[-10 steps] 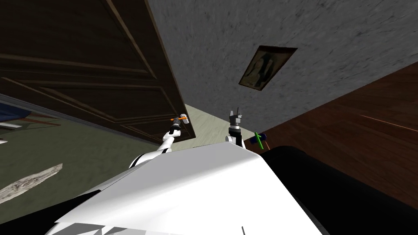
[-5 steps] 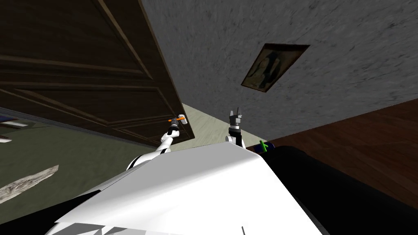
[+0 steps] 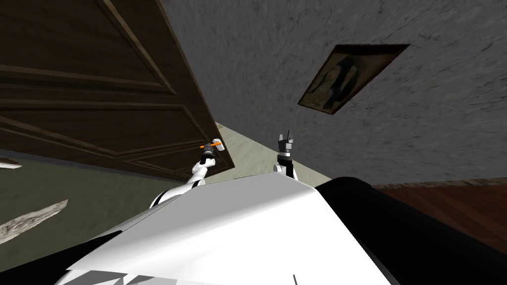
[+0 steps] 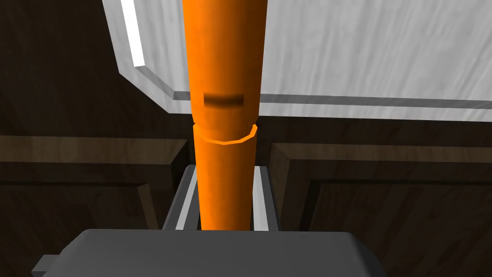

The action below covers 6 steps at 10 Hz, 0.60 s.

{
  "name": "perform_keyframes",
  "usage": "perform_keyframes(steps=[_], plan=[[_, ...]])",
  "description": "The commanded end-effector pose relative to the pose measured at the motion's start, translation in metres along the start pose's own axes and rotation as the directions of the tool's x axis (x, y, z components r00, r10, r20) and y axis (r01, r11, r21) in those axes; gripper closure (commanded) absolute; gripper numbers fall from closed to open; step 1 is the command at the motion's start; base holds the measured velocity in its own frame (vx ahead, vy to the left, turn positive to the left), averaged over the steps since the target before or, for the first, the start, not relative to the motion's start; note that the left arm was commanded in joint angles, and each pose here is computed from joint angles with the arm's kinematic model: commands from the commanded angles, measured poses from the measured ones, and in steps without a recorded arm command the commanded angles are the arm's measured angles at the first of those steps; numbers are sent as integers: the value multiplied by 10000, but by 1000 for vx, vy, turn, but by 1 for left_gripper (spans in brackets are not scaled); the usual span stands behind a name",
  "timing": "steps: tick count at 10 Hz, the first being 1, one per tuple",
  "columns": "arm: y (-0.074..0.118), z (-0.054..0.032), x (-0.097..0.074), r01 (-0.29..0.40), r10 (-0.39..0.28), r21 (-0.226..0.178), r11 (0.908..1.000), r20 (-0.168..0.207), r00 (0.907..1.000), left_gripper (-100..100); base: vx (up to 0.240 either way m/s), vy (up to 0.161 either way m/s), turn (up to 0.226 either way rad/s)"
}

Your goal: Push the door open

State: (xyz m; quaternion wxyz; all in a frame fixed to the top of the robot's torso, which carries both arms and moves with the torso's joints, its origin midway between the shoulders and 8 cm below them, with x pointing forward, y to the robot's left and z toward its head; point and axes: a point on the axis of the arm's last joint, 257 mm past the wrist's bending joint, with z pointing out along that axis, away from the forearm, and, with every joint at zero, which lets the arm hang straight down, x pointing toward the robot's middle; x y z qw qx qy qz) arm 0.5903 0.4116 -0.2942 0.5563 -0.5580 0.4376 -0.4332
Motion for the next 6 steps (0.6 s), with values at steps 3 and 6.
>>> perform_keyframes(steps=[3, 6], plan=[[-6, -18, -199, -6, 5, 25, 10000, 354, 9994, 100, 132, -49, 54], [-7, -30, -341, 3, -5, 30, 10000, 615, 9981, 100, 182, -59, 57]])
